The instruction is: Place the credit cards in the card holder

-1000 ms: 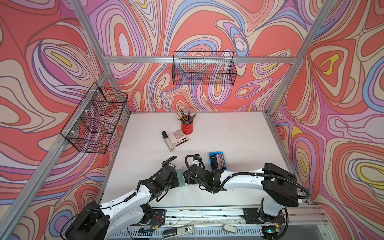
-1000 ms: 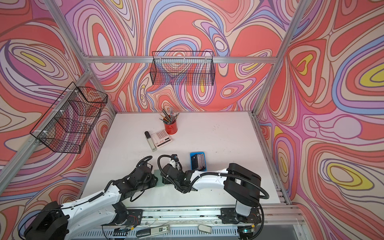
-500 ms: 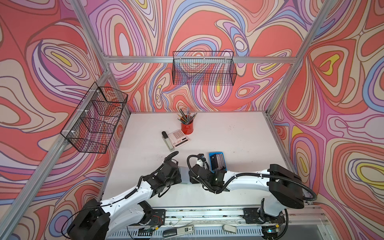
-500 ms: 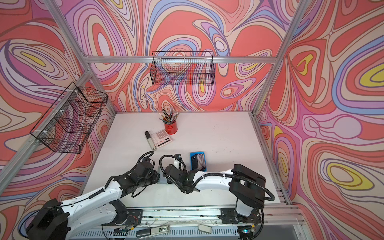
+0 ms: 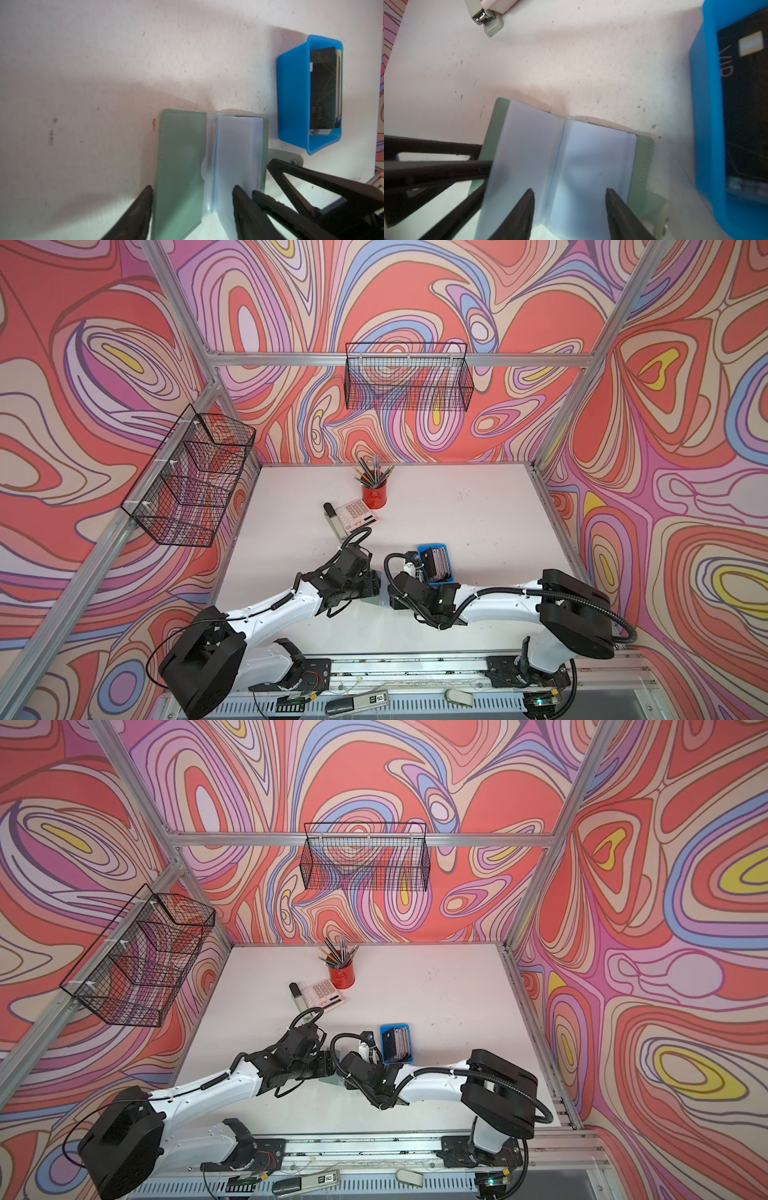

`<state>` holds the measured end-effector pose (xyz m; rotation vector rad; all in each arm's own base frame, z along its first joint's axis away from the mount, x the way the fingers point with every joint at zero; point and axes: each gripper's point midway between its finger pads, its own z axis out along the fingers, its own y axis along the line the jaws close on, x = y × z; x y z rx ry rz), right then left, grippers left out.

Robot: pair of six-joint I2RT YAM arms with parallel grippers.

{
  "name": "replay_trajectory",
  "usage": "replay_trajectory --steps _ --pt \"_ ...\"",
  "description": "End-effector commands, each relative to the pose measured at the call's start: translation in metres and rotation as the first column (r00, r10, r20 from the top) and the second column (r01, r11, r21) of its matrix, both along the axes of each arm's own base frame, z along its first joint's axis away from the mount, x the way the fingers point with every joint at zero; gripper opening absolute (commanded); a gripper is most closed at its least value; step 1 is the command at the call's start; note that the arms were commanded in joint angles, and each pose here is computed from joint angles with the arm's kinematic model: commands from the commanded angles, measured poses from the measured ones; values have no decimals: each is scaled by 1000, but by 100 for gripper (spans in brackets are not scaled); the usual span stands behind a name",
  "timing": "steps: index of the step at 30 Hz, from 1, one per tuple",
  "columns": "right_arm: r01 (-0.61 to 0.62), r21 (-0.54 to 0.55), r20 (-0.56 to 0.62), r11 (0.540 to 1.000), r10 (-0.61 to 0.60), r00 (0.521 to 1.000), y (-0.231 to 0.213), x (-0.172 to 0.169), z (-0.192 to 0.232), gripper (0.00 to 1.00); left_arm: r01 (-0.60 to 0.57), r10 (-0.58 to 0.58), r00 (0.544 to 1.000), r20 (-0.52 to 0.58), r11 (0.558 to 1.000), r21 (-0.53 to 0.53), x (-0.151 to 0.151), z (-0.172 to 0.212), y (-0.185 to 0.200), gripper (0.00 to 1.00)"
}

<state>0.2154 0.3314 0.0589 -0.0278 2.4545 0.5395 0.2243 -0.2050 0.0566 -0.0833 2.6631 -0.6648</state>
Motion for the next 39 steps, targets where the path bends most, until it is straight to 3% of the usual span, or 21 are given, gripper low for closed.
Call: replay_trajectory --steps 1,3,7,12,17,24,32,39 --pt "22 61 27 998 -24 999 -3 3 20 58 75 -74 997 29 996 -47 0 11 -17 90" --pt "36 68 40 997 -39 998 -10 3 27 59 101 -100 994 35 994 -35 -2 11 -22 100" --pt "57 91 56 994 -62 996 -19 3 37 60 124 -125 992 28 991 42 -6 4 -24 100" --pt "66 104 57 992 -72 996 -23 3 42 57 150 -150 989 -11 987 61 -9 -13 -32 99" --pt "57 105 37 993 -61 997 -20 0 35 53 123 -122 992 -18 988 97 -6 -20 -29 89" --pt "73 111 -39 991 -69 997 -26 1 1 51 40 -44 998 34 992 121 -4 -9 -11 64" --pt "95 98 -63 991 -89 994 -33 5 -15 49 -13 5 996 85 995 96 -8 1 5 58" --pt "101 80 -70 992 -96 993 -35 7 -21 48 -18 15 999 32 996 89 -12 -19 10 50"
